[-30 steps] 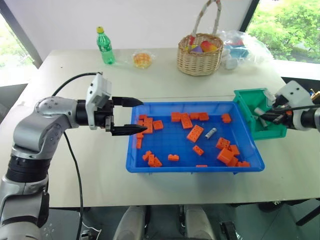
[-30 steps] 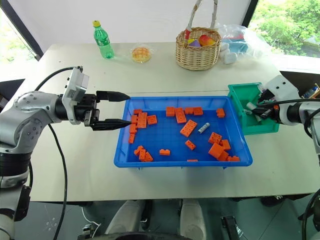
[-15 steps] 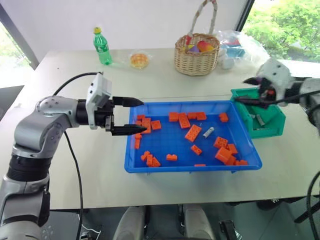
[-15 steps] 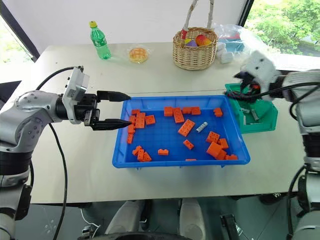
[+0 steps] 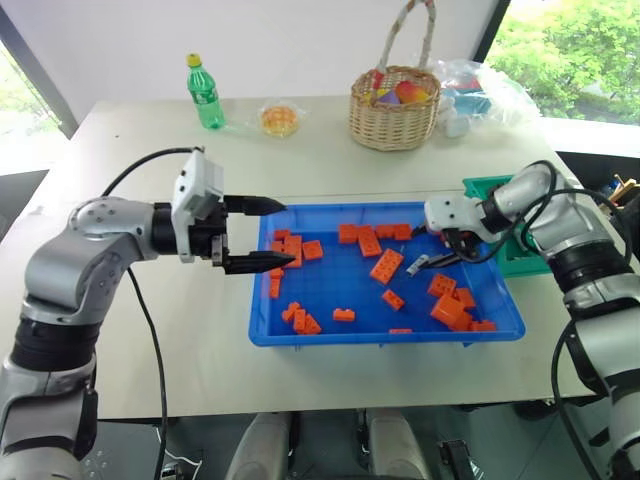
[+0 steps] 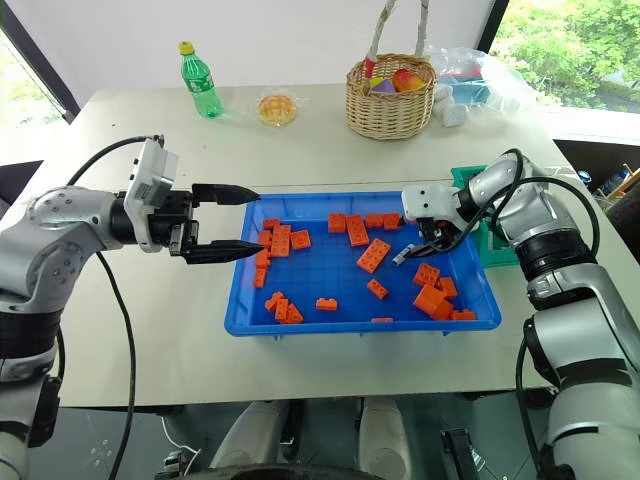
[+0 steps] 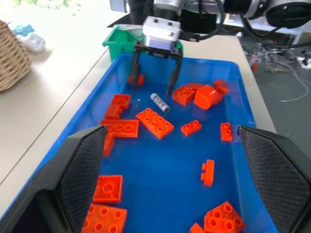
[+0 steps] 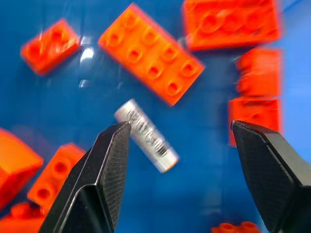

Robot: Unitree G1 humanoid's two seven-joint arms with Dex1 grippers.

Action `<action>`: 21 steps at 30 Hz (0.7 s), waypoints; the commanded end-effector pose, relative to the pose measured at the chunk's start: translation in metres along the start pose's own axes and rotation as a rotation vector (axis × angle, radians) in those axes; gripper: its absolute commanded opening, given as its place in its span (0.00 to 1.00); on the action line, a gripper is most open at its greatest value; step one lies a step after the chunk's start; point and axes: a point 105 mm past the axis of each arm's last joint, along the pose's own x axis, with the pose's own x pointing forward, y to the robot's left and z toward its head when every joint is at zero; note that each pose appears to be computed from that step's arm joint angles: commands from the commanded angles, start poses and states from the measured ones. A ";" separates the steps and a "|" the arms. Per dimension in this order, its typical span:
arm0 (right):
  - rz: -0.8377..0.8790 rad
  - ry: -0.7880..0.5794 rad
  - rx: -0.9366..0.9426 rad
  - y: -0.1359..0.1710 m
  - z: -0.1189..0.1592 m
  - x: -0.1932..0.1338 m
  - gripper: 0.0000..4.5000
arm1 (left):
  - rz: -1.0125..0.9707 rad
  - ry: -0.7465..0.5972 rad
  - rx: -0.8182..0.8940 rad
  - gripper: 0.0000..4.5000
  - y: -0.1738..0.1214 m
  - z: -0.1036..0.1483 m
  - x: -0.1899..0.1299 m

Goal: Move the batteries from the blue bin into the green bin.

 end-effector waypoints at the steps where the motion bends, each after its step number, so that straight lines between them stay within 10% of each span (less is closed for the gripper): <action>1: 0.026 0.003 -0.064 0.000 0.002 0.000 0.75 | 0.026 -0.018 0.049 1.00 -0.002 0.014 -0.008; 7: 0.018 0.000 -0.060 0.001 -0.005 0.011 0.70 | 0.036 -0.015 0.048 1.00 -0.002 0.015 -0.008; 14: -0.012 -0.050 -0.020 0.004 -0.004 0.010 0.01 | 0.024 -0.014 0.048 1.00 -0.001 0.016 -0.006; 21: -0.245 -0.128 0.159 -0.006 0.009 -0.034 0.00 | 0.004 -0.019 0.040 1.00 -0.002 0.015 -0.002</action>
